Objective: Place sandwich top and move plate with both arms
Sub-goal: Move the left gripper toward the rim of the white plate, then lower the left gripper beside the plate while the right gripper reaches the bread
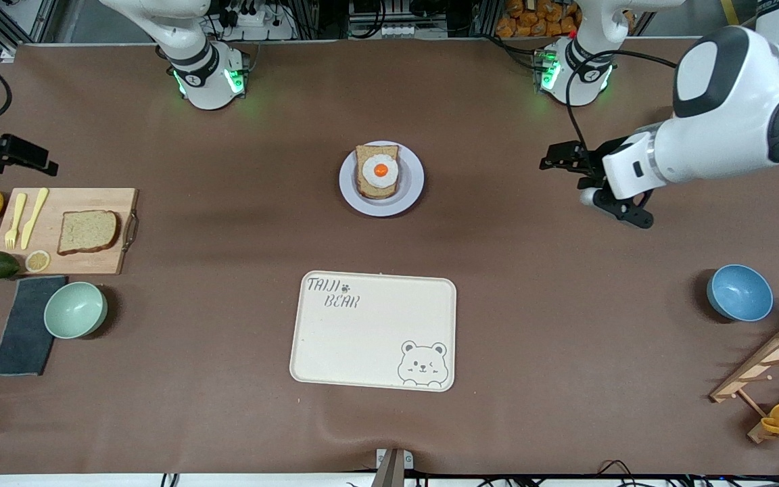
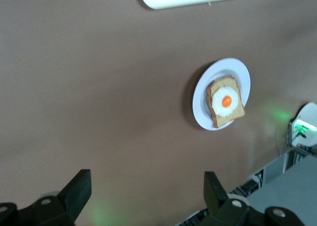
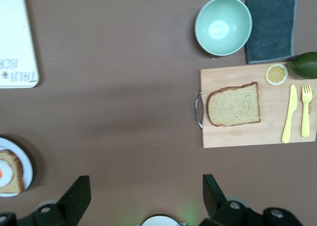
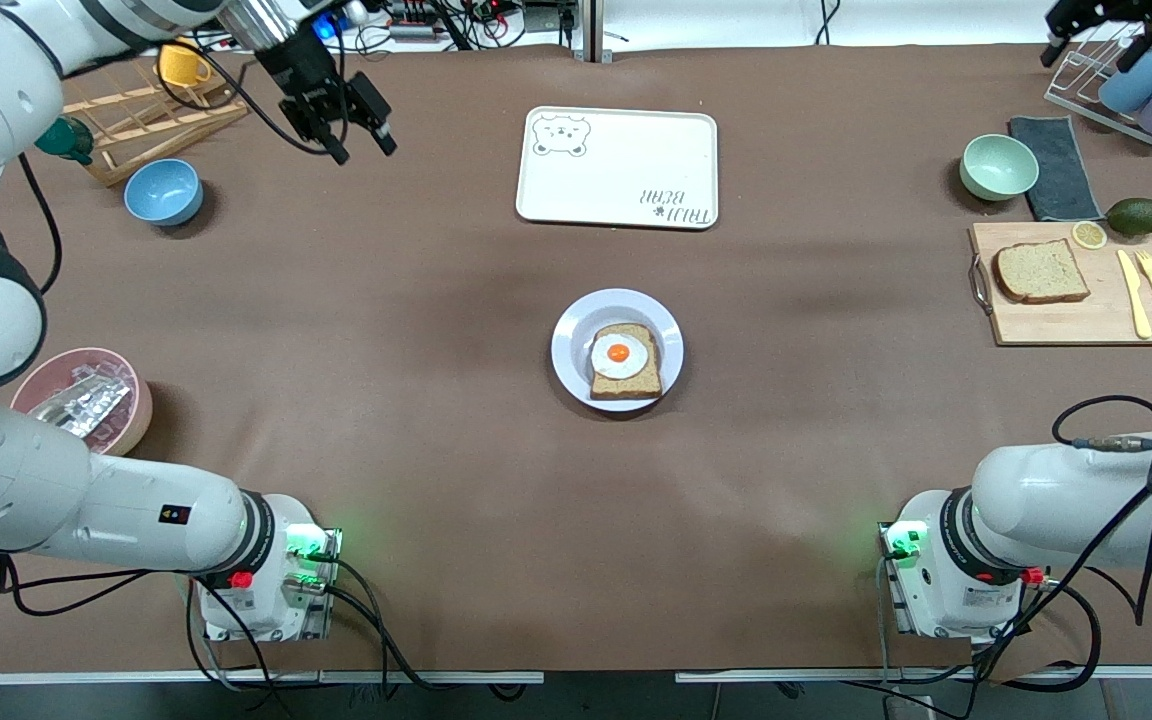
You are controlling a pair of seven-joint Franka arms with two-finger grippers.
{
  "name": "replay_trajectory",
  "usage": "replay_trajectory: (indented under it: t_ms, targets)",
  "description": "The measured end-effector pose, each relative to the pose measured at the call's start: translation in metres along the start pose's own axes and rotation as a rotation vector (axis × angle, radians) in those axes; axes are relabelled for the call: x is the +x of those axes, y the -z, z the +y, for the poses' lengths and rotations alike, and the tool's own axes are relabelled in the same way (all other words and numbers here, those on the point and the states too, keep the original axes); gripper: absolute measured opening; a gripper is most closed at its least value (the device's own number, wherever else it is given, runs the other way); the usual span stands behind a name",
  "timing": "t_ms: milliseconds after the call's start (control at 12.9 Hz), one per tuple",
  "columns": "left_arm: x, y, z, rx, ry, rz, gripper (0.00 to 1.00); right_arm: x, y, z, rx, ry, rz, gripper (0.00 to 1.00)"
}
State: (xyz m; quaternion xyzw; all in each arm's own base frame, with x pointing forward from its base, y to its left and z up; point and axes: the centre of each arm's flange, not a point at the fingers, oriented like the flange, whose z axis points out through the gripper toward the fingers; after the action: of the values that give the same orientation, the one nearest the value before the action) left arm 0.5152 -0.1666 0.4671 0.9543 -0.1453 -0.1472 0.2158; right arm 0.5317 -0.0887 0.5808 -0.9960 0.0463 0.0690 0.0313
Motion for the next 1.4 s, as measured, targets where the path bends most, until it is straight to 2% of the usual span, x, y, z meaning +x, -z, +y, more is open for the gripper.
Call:
replay_trajectory:
  t_ms: [233,543,776,1008,1396]
  targets:
    - [-0.003,-0.031,0.007,-0.050,-0.056,-0.046,1.00,0.008,-0.040,0.050,0.025,-0.007,-0.024,1.00]
    - [-0.009,-0.072,0.001,-0.100,-0.092,-0.084,1.00,0.018,-0.103,0.131,0.124,0.004,-0.090,1.00]
    - [-0.013,-0.101,0.001,-0.149,-0.115,-0.091,1.00,0.027,-0.151,0.185,0.158,0.032,-0.094,1.00]
    - [-0.014,-0.126,0.007,-0.141,-0.122,-0.103,1.00,0.028,-0.200,0.230,0.194,0.033,-0.116,1.00]
    - [-0.017,-0.160,0.007,-0.171,-0.142,-0.092,1.00,0.036,-0.265,0.266,0.217,0.090,-0.109,0.96]
